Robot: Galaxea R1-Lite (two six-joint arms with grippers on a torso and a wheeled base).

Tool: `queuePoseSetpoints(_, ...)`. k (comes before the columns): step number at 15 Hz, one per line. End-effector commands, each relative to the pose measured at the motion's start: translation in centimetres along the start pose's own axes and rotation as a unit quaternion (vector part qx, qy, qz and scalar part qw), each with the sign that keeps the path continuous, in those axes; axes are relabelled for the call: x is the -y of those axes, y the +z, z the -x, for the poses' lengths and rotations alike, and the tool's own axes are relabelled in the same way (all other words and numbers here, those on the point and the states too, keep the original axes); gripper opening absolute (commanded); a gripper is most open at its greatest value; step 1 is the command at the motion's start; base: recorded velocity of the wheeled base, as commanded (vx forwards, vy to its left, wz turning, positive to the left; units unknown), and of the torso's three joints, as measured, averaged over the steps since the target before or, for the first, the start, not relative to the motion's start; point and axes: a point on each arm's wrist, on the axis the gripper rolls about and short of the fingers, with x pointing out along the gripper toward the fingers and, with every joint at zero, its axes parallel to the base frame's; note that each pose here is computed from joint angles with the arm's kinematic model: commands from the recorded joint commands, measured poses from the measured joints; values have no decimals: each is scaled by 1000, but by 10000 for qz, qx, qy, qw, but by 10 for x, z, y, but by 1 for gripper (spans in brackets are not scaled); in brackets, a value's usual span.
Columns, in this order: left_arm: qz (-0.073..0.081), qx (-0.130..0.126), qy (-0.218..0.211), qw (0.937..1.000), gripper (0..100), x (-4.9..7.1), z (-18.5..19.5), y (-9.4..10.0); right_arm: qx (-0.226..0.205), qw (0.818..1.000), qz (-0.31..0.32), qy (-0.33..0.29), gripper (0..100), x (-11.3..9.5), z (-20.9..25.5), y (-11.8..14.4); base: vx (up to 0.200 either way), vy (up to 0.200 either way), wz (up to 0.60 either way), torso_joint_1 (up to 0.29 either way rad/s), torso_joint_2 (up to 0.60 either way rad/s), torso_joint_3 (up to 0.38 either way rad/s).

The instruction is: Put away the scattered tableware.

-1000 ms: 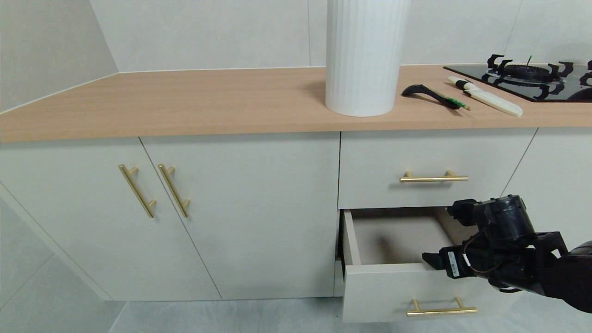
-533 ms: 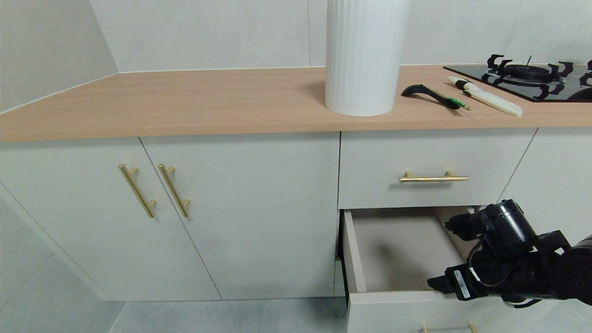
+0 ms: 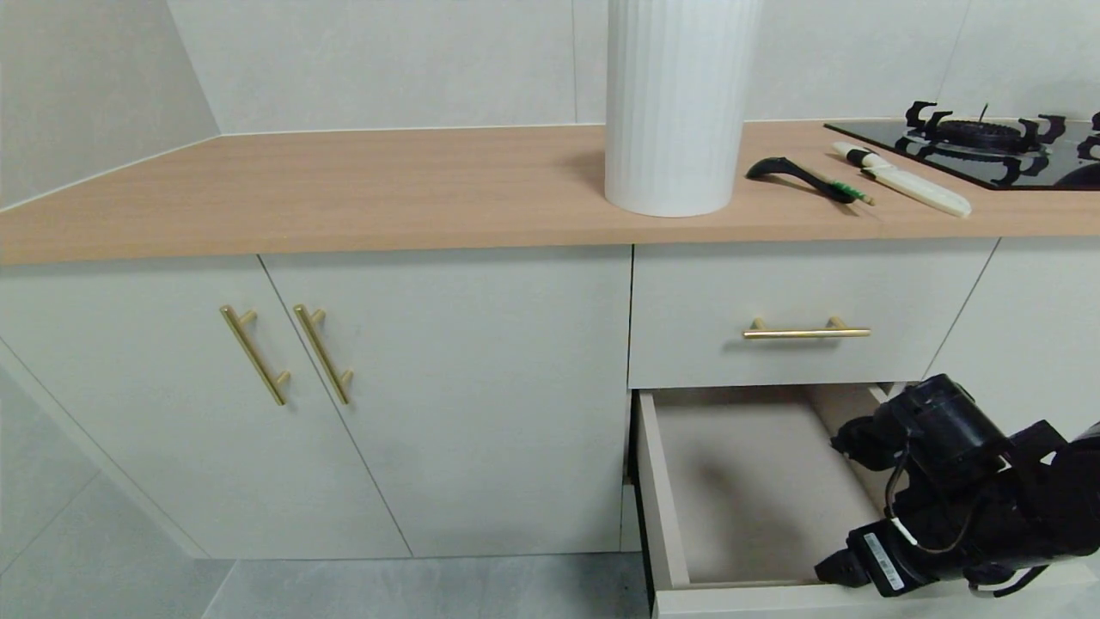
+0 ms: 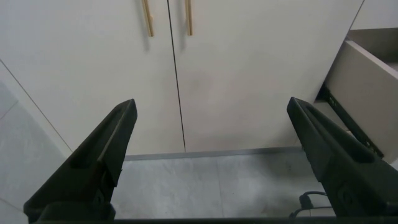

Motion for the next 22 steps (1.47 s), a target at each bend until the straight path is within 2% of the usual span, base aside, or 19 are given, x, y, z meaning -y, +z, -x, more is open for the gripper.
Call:
queuePoseSetpoints(1, -1, -1, 2, 10000, 100, 0, 0, 0, -153, 9998, 86, 17, 100, -2, 3, -2, 0, 0, 0, 0, 0, 0)
queuePoseSetpoints(5, -1, -1, 2, 10000, 100, 0, 0, 0, -744, 9956, 566, -9, 100, -2, 4, -14, 0, 0, 0, 0, 0, 0)
queuePoseSetpoints(11, -1, -1, 2, 10000, 100, 0, 0, 0, -753, 9953, 603, 2, 100, -5, 3, -14, 0, 0, 0, 0, 0, 0)
queuePoseSetpoints(13, 7, -1, 2, 10000, 100, 0, 0, 0, -522, 9976, 446, -24, 100, -2, 8, -4, 0, 0, 0, 0, 0, 0)
queuePoseSetpoints(16, -1, -1, -6, 10000, 100, 0, 0, 0, 457, 9989, 23, -46, 100, 7, 24, 8, 0, 0, 0, 0, 0, 0)
queuePoseSetpoints(18, 7, -1, 2, 10000, 100, 0, 0, 0, 822, 9965, -175, -12, 100, 8, 33, 11, 0, 0, 0, 0, 0, 0)
queuePoseSetpoints(19, 7, -1, 2, 10000, 100, 0, 0, 0, 1148, 9930, -270, 17, 100, 8, 40, 15, 0, 0, 0, 0, 0, 0)
queuePoseSetpoints(22, -1, 6, 2, 10000, 100, 0, 0, 0, 1591, 9867, -329, 59, 100, 9, 51, 16, 0, 0, 0, 0, 0, 0)
